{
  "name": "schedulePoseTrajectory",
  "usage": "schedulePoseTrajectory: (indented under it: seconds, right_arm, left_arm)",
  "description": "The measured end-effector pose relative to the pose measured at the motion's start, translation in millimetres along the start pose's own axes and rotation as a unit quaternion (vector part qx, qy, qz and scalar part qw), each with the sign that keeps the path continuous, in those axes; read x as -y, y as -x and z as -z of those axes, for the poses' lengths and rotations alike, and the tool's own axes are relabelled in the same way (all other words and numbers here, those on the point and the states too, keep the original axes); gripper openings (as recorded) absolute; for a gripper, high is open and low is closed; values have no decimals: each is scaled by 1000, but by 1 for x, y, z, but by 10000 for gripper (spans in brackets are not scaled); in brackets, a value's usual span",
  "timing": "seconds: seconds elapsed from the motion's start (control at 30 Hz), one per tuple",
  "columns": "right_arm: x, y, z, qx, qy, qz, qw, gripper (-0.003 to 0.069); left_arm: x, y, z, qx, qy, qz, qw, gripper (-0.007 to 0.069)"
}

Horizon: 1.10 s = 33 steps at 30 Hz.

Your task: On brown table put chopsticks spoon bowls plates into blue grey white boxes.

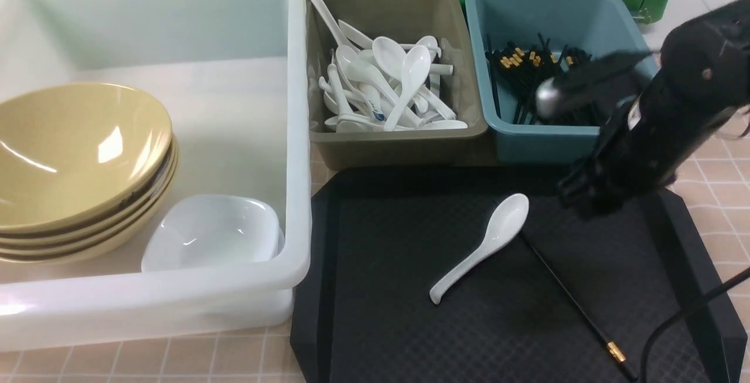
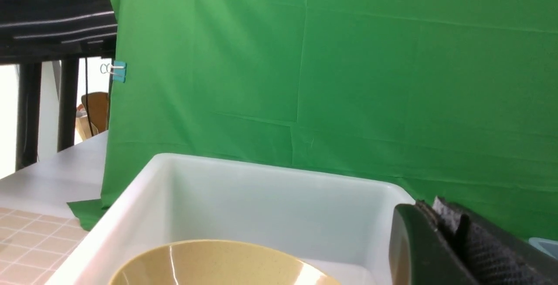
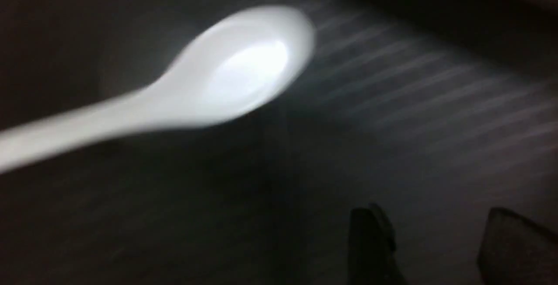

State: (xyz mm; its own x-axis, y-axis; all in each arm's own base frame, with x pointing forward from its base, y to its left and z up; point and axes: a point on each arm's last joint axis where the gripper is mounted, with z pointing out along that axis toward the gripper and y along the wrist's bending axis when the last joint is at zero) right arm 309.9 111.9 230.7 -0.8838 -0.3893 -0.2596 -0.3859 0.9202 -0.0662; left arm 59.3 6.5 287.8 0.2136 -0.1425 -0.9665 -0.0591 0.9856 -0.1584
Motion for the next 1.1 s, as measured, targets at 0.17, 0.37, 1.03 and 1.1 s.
schedulePoseTrajectory:
  seconds: [0.17, 0.37, 1.03, 1.1]
  right_arm:
    - [-21, -16, -15, -27, 19, 31, 999, 330]
    - [-30, -29, -45, -39, 23, 27, 999, 257]
    - [-15, -37, -7, -18, 10, 16, 1000, 79]
    - [-4, -38, 20, 19, 2, 0, 1000, 79]
  left_arm:
    - [-1, 0, 0, 6, 5, 3, 1000, 5]
    - [-1, 1, 0, 9, 7, 9, 1000, 5]
    - [-1, 1, 0, 9, 7, 10, 1000, 5]
    - [-1, 1, 0, 8, 7, 10, 1000, 5]
